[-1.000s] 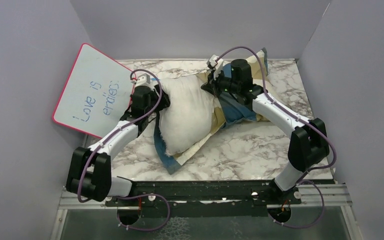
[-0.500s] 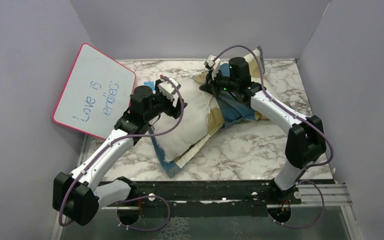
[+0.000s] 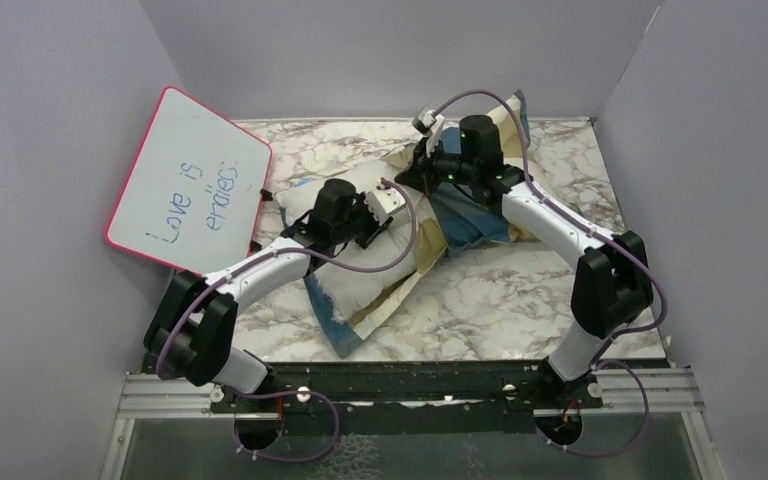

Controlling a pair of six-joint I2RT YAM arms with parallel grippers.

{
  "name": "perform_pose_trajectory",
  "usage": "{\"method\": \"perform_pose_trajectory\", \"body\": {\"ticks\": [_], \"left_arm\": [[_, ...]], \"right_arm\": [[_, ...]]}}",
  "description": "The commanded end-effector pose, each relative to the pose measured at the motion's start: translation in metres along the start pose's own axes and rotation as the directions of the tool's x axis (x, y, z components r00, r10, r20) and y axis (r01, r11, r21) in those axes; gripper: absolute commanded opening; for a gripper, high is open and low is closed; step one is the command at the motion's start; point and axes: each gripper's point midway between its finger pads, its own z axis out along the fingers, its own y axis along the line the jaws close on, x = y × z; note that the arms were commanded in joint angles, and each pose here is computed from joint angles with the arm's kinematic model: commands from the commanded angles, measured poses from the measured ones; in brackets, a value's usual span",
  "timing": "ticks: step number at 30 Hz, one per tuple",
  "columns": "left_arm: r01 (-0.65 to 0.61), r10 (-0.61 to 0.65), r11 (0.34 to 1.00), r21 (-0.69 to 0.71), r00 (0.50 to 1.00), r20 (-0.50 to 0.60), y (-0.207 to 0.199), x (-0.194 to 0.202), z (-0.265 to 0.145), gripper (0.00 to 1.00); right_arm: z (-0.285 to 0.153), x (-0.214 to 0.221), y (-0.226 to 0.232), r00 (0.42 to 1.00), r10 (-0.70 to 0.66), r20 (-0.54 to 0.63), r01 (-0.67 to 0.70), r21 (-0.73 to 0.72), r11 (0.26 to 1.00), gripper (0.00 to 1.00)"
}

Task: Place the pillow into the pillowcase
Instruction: Stuff the pillow into the pillowcase.

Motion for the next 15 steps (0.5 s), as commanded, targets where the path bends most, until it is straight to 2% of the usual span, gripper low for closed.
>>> {"method": "perform_pose_trajectory", "body": {"ticks": [1,2,5,8,10,15], "left_arm": [[0.028,-0.016,0.997,-0.066,0.985,0.172,0.008,-0.025,0.021,0.06],[0.074,-0.05,0.993,-0.087,0.965,0.257,0.011,-0.038,0.023,0.0],[0.228,-0.181,0.971,-0.068,0.893,0.412,0.02,-0.07,0.036,0.0],[0.314,-0.272,0.949,-0.013,0.841,0.467,0.015,-0.084,0.054,0.0],[0.326,-0.28,0.945,0.001,0.811,0.513,0.009,-0.094,0.057,0.0],[0.332,-0.276,0.943,-0.003,0.789,0.55,0.002,-0.102,0.062,0.0]], "right_arm": [[-0.01,-0.039,0.043,0.971,0.199,0.131,-0.176,-0.166,0.97,0.0],[-0.01,-0.037,0.049,0.953,0.272,0.131,-0.245,-0.19,0.951,0.0],[-0.012,-0.044,0.075,0.899,0.403,0.169,-0.355,-0.258,0.899,0.0],[-0.001,-0.06,0.099,0.874,0.441,0.207,-0.384,-0.263,0.885,0.0],[0.002,-0.073,0.108,0.841,0.484,0.241,-0.415,-0.285,0.864,0.0],[-0.004,-0.09,0.103,0.742,0.564,0.363,-0.503,-0.256,0.826,0.0]]}}
